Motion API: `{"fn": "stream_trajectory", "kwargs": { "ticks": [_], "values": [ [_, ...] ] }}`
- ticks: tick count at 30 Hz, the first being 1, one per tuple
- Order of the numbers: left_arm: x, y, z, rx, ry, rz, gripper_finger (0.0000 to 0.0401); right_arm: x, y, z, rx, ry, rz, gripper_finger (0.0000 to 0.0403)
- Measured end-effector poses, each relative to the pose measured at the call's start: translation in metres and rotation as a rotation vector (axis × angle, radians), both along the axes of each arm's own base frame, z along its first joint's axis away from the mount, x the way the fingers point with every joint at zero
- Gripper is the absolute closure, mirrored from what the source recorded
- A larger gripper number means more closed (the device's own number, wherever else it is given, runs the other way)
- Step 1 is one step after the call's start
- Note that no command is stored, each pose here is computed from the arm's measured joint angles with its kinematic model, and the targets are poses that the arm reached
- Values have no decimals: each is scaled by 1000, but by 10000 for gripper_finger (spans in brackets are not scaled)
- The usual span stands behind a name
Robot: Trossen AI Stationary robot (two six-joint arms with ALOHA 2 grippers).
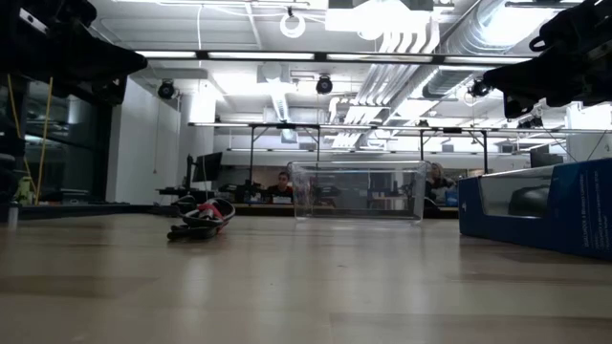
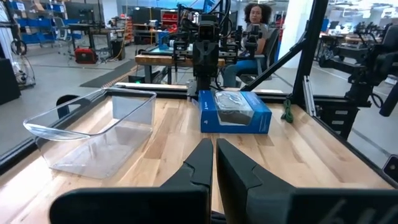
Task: Pick and place USB-C Cables
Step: Put the black charger cable into the bin
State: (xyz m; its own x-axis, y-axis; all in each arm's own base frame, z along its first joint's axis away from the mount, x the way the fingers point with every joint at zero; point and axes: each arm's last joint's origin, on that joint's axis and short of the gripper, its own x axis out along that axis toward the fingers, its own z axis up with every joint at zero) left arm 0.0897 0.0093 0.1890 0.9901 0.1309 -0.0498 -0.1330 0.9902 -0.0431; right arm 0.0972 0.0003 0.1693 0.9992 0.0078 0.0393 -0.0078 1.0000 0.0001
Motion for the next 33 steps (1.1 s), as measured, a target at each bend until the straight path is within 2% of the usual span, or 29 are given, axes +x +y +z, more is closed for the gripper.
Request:
{"fn": "stream_trajectory", "kwargs": {
  "ticks": [33],
  "values": [
    [2,0,3,-41,-31,1,398,0,0,0,0,0,0,402]
  ]
}}
